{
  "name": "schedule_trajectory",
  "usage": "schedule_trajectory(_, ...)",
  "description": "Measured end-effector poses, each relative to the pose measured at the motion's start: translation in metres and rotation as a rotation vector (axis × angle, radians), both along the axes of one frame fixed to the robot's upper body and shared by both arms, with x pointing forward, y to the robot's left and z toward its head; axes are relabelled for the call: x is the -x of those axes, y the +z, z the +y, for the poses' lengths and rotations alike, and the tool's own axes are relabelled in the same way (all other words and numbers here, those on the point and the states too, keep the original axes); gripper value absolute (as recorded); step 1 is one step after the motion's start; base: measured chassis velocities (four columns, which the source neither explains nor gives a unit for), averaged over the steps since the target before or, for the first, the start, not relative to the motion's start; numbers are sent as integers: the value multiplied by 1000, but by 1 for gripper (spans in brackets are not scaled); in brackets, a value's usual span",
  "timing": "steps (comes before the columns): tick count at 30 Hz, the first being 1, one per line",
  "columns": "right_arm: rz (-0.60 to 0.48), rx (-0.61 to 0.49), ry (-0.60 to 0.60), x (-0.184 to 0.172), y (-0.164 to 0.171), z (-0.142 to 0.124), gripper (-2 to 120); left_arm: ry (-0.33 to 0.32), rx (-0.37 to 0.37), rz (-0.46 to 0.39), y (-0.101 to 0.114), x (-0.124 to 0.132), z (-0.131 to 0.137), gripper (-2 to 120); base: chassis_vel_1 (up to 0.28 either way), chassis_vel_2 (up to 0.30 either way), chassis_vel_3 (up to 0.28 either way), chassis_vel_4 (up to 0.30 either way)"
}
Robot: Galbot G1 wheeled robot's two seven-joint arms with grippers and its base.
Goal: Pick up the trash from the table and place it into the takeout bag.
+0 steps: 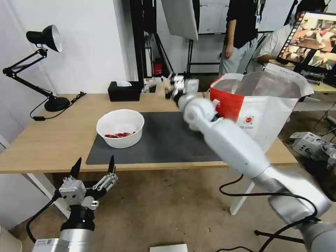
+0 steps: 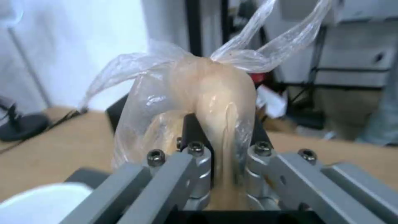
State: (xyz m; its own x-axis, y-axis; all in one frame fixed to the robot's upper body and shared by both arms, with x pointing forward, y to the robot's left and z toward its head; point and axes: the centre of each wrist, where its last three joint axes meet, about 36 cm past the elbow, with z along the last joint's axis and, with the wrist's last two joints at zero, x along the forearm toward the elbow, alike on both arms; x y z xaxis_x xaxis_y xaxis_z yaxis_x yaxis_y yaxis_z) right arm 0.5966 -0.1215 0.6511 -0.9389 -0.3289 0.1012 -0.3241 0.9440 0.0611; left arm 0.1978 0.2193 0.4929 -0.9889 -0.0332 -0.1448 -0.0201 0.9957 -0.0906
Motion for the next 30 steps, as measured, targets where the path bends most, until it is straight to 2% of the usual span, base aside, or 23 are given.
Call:
schedule_trajectory(2,-32,11,-60,9,28,-34,5,-2,2,-3,0,-1,-1,100,0,0,0,0)
schedule_trajectory(4,-40,14,-76,11,34,-43,5,-3,2,-3,0,-1,-1,100,0,0,0,0)
schedule_trajectory(6,-63,36,-152,18,53,-88,5,-4,3,-6,1,-1,-1,100,0,0,0,0)
schedule_trajectory(7,-63,36,-152,18,53,-88,5,-4,3,-6,1,-1,-1,100,0,0,0,0)
schedule_trajectory(8,-63,49,-198,22,58,-112,5,-5,4,-8,1,-2,-1,100,0,0,0,0)
schedule_trajectory(9,-57,62,-240,25,58,-131,5,-5,5,-10,1,-2,-1,100,0,0,0,0)
schedule_trajectory(10,-57,62,-240,25,58,-131,5,-5,5,-10,1,-2,-1,100,0,0,0,0)
schedule_trajectory(12,-34,93,-306,34,49,-162,5,-7,6,-14,1,-3,-1,100,0,0,0,0)
schedule_trajectory(13,-34,93,-306,34,49,-162,5,-7,6,-14,1,-3,-1,100,0,0,0,0)
schedule_trajectory(15,-2,122,-339,46,32,-181,7,-12,7,-17,2,-4,0,100,0,0,0,0)
schedule_trajectory(16,-2,122,-339,46,32,-181,7,-12,7,-17,2,-4,0,100,0,0,0,0)
schedule_trajectory(18,22,137,-347,57,17,-187,18,-14,12,-19,2,-4,0,100,0,0,0,0)
schedule_trajectory(19,22,137,-347,57,17,-187,18,-14,12,-19,2,-4,0,100,0,0,0,0)
schedule_trajectory(21,29,139,-350,63,10,-184,30,-13,15,-18,2,-4,0,100,0,0,0,0)
schedule_trajectory(22,29,139,-350,63,10,-184,30,-13,15,-18,2,-4,0,100,0,0,0,0)
schedule_trajectory(24,23,135,-353,66,10,-179,40,-10,14,-17,1,-3,-1,100,0,0,0,0)
schedule_trajectory(25,23,135,-353,66,10,-179,40,-10,14,-17,1,-3,-1,100,0,0,0,0)
schedule_trajectory(27,15,134,-352,69,12,-176,52,-7,7,-21,1,-2,0,100,0,0,0,0)
schedule_trajectory(30,8,130,-354,71,14,-175,58,-4,3,-24,1,-1,0,100,0,0,0,0)
